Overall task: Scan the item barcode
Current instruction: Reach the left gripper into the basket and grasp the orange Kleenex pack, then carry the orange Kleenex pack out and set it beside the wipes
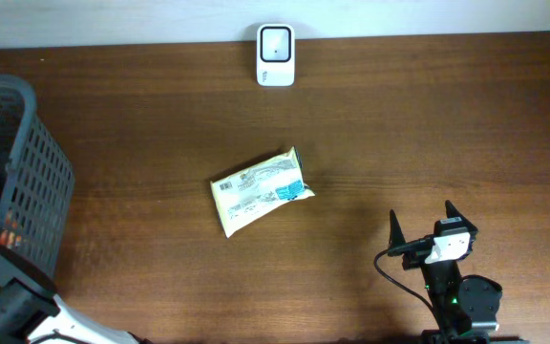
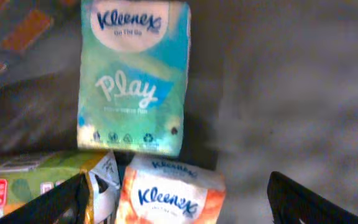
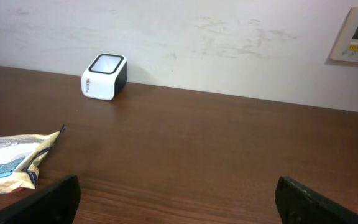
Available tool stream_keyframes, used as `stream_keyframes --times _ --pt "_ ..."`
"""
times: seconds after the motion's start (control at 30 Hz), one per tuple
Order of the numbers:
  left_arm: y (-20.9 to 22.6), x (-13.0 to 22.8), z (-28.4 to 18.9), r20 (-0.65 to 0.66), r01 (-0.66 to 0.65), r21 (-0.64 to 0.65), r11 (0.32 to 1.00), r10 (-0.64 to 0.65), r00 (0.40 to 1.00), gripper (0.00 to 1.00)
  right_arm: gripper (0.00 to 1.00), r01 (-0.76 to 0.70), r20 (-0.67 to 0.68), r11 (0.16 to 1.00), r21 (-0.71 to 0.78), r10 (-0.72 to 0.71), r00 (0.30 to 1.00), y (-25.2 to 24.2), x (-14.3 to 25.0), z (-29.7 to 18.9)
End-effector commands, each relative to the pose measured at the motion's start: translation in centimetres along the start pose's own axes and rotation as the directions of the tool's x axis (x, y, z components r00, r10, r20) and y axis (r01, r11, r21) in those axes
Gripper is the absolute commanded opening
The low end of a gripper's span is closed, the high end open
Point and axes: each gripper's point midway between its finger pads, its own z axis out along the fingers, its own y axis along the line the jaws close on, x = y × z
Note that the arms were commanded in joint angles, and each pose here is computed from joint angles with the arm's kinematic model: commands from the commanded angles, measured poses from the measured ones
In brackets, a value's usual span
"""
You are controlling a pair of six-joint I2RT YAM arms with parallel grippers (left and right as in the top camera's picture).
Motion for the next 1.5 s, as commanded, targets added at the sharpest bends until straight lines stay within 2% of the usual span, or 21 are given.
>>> stream_keyframes --times 0.0,0.07,0.2,0.27,0.43,0.5,0.6,0.67,0.73,0.8,0.83,0.87,0.93,1.0,1.07,1.13,1.2,1.27,1.33,1.4,1.47 --pt "-0.4 5.4 3.0 -0.201 0.067 -0.012 0.998 -0.068 0.977 0.90 0.99 -0.002 -0.004 1.000 -0.012 0.001 1.000 0.3 0.2 0.0" --pt "-0.6 6.4 2.6 -0.244 0.097 -0.015 0.995 -0.098 0.965 0.92 0.99 -0.002 -0.004 1.000 -0.012 0.001 1.000 0.3 0.2 0.0" --pt "-3.6 1.8 -0.9 -0.187 0.125 0.185 0.975 -0.090 0.978 0.96 0.99 -0.002 -0.004 1.000 -0.012 0.001 1.000 0.3 0.2 0.0" --pt "-5.2 -0.2 -2.6 -0.129 0.067 0.271 0.960 -0.033 0.991 0.95 0.99 -0.002 -0.004 1.000 -0.012 0.001 1.000 0.3 0.2 0.0" --pt "-6.3 -0.5 -3.0 -0.100 -0.006 0.330 0.944 0.042 0.994 0.95 0.99 -0.002 -0.004 1.000 -0.012 0.001 1.000 0.3 0.2 0.0" --pt "-5.9 -0.7 -3.0 -0.094 -0.012 0.304 0.953 0.042 0.995 0.95 0.99 -0.002 -0.004 1.000 -0.012 0.001 1.000 0.3 0.2 0.0" --pt "-2.8 1.7 -0.5 -0.174 -0.010 0.113 0.994 0.030 0.984 0.91 0.99 -0.002 -0.004 1.000 -0.012 0.001 1.000 0.3 0.2 0.0" --pt "-2.5 3.6 1.3 -0.244 0.049 0.070 0.996 -0.030 0.969 0.88 0.99 -0.002 -0.004 1.000 -0.012 0.001 1.000 0.3 0.2 0.0" --pt "-2.2 3.8 1.4 -0.252 0.082 0.043 0.996 -0.068 0.965 0.86 0.99 -0.002 -0.004 1.000 -0.012 0.001 1.000 0.3 0.2 0.0" --pt "-0.7 4.3 1.3 -0.264 0.070 -0.045 0.997 -0.080 0.961 0.86 0.99 -0.002 -0.004 1.000 -0.012 0.001 1.000 0.3 0.2 0.0" --pt "-0.9 4.3 1.4 -0.264 0.074 -0.034 0.997 -0.080 0.961 0.86 0.99 -0.002 -0.004 1.000 -0.012 0.001 1.000 0.3 0.2 0.0" --pt "-1.0 4.2 1.4 -0.262 0.075 -0.027 0.997 -0.079 0.962 0.84 0.99 -0.002 -0.004 1.000 -0.012 0.001 1.000 0.3 0.2 0.0" --pt "-1.1 4.2 1.4 -0.262 0.076 -0.025 0.997 -0.079 0.962 0.72 0.99 -0.002 -0.004 1.000 -0.012 0.002 1.000 0.3 0.2 0.0" --pt "-1.4 4.2 1.5 -0.261 0.079 -0.009 0.997 -0.079 0.962 0.43 0.99 -0.002 -0.004 1.000 -0.012 0.001 1.000 0.3 0.2 0.0" --pt "-1.4 4.2 1.5 -0.261 0.079 -0.009 0.997 -0.079 0.962 0.31 0.99 -0.002 -0.004 1.000 -0.012 0.001 1.000 0.3 0.2 0.0" --pt "-1.8 3.9 1.2 -0.260 0.086 0.014 0.996 -0.079 0.962 0.31 0.99 -0.002 -0.004 1.000 -0.012 0.001 1.000 0.3 0.2 0.0" --pt "-1.7 2.2 -0.5 -0.235 0.088 0.019 0.996 -0.081 0.969 0.32 0.99 -0.002 -0.004 1.000 -0.012 0.001 1.000 0.3 0.2 0.0" --pt "-2.1 -1.7 -4.9 -0.161 0.100 0.070 0.992 -0.088 0.983 0.32 0.98 -0.002 -0.004 1.000 -0.012 0.001 1.000 0.3 0.2 0.0" --pt "-3.6 -6.5 -11.7 -0.024 0.098 0.191 0.977 -0.095 0.995 0.31 0.99 -0.002 -0.004 1.000 -0.012 0.001 1.000 0.3 0.2 0.0" --pt "-4.6 -8.6 -16.9 0.077 0.071 0.254 0.965 -0.093 0.993 0.32 0.99 -0.002 -0.004 1.000 -0.012 0.001 1.000 0.3 0.2 0.0" --pt "-8.2 -9.9 -26.0 0.245 -0.041 0.379 0.925 -0.058 0.968 0.32 0.99 -0.002 -0.004 1.000 -0.012 0.001 1.000 0.3 0.2 0.0"
